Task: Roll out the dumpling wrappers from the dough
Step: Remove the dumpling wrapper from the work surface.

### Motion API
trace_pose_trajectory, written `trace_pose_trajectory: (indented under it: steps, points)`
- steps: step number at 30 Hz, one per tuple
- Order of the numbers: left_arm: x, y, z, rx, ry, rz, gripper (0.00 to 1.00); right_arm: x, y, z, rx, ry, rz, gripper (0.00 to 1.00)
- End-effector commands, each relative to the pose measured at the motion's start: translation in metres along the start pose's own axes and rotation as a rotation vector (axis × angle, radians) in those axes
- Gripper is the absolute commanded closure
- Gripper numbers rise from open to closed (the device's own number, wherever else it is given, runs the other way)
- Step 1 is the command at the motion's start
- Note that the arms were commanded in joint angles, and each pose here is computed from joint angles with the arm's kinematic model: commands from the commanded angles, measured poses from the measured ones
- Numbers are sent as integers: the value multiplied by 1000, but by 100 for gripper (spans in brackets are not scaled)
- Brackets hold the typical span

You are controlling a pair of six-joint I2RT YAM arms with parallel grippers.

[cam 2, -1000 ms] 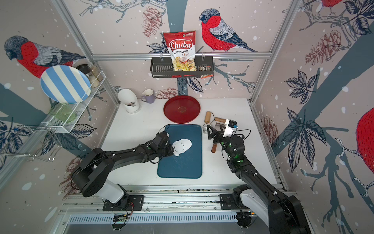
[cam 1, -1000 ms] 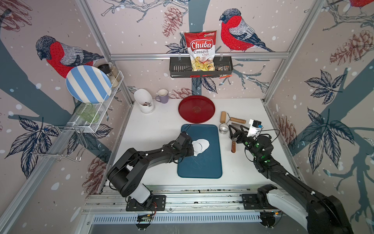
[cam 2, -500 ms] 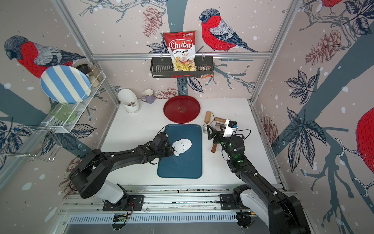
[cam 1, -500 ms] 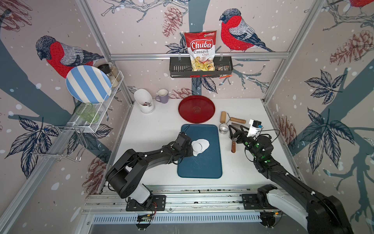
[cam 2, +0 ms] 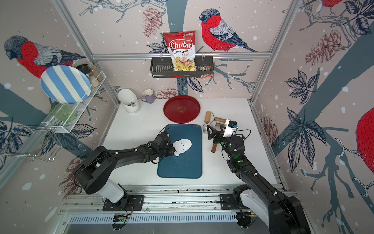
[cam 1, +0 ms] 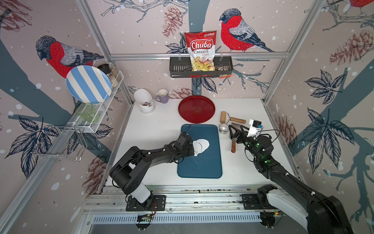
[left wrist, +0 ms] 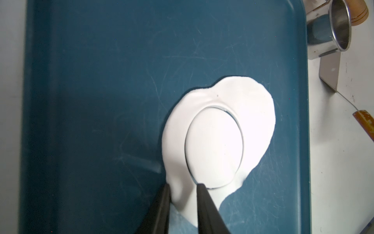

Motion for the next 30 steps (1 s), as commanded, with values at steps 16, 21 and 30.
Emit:
trace_pose_trajectory:
  steps: [16, 21, 30]
  points:
    - [6, 8, -10, -16, -35, -34, 85, 1, 9, 6, 9, 26, -41, 0]
    - [6, 8, -9, -16, -28, -33, 87, 1, 9, 6, 10, 24, -40, 0]
    - [10, 10, -11, -19, -32, -47, 90, 1, 9, 6, 9, 25, -40, 0]
Point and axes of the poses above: each gripper's point midway between its finger pads, its own x axis back along the fingers, its own z axis along the line the jaws close on, y = z × x, the point moved 2 cm from there along x, back along the fingers, and after that the axes turned 13 degrees about -x, right-handed, at the moved point
